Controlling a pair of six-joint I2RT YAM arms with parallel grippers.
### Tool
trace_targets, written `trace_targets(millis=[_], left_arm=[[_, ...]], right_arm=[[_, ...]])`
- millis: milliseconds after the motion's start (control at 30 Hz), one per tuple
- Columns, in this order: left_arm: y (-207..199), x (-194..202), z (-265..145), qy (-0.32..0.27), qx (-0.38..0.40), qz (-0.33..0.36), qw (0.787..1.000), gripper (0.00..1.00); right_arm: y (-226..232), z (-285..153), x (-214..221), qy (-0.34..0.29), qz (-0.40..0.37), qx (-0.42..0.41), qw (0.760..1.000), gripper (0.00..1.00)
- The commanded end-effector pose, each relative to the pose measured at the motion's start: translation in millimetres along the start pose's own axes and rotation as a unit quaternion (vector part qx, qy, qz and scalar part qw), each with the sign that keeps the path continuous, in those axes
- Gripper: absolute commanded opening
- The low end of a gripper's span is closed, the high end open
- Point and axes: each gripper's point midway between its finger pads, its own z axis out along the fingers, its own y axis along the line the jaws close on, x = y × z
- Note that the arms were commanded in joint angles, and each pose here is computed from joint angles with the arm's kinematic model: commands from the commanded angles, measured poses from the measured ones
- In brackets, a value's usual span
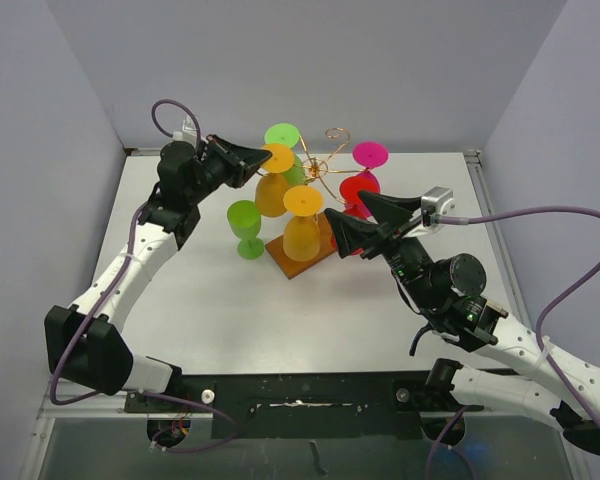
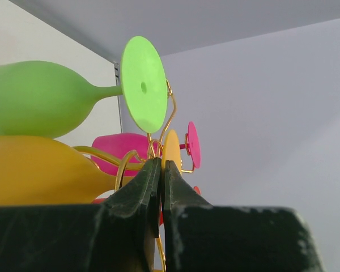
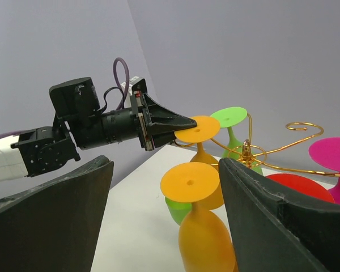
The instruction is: Place the wine glass upside down on the wine glass rack
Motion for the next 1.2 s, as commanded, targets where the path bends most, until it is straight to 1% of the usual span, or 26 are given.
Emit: trace_targets(millis=[0,367,800,1167], left_arm=[[-30.7,-11.2,-1.3,-0.016,0.034,0.027,0.999,0.00],[-30.3,-25.1,-24.3,-0.071,0.012,0.042,0.996,0.00],[-20.3,-10.9,-44.5,-0.054,0.013,0.027,0.998,0.00],[-17.8,6.6,-54.0,-0.016,0.020,0.025,0.999,0.00]], right_arm=[[-2.7,-1.7,-18.7,-0.029,0.014,0.009,0.999,0.76],[-1.9,-0.7,-17.1,-0.028,0.016,0.007,0.999,0.77],[0.5,-0.3,-15.1,-0.025,0.022,0.002,0.999,0.77],[1.8,1.6,-12.4,-0.022,0.025,0.001,0.999,0.77]])
